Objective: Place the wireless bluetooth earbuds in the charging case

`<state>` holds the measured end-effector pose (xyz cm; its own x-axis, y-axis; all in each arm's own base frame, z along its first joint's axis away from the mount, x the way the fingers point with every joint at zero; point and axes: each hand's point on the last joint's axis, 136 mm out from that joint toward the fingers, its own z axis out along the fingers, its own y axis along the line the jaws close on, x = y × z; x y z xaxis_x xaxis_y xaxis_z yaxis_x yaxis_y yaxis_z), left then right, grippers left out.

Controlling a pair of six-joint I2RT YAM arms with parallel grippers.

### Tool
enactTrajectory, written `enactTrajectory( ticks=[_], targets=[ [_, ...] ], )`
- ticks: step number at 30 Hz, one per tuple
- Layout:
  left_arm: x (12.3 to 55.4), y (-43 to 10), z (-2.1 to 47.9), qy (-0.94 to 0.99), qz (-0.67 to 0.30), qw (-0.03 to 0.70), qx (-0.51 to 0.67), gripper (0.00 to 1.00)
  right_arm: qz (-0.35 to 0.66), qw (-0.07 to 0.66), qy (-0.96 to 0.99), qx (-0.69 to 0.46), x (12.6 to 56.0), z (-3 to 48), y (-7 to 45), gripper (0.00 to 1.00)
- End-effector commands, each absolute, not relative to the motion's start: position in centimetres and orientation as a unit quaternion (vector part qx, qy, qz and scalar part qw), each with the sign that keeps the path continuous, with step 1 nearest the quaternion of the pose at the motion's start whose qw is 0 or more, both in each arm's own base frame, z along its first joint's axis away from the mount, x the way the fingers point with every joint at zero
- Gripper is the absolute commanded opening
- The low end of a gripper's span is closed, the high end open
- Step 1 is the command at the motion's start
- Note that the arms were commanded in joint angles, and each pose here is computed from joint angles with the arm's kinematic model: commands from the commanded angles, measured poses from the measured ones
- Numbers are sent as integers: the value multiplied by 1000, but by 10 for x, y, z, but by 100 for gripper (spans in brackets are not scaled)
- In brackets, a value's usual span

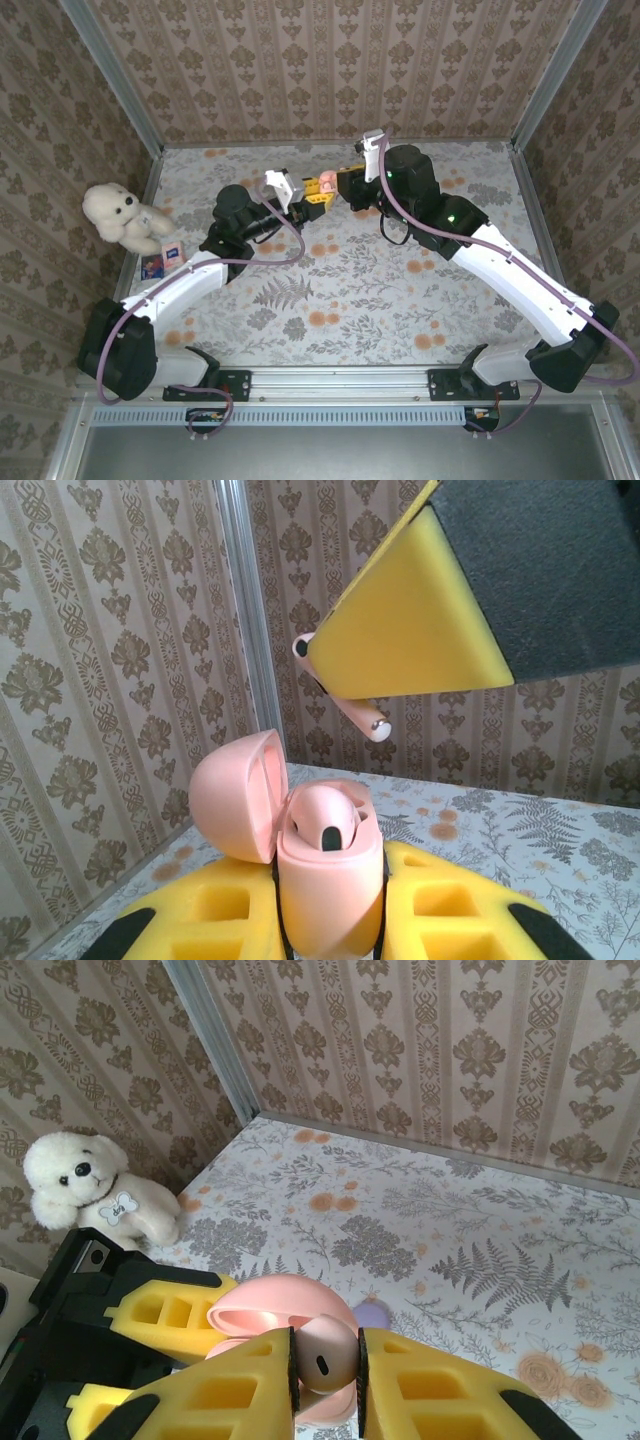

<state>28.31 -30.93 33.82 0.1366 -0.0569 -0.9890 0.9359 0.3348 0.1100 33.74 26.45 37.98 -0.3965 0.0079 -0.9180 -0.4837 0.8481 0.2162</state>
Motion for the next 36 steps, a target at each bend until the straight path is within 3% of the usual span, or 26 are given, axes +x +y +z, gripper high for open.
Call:
enactTrajectory(
  ticks=[1,36],
  targets=[
    [280,-312,356,505,-403,637,421,0,244,536,795,-145,338,386,269,22],
    [279,-314,363,499,-401,643,421,0,182,510,821,-182,343,348,265,21]
  ],
)
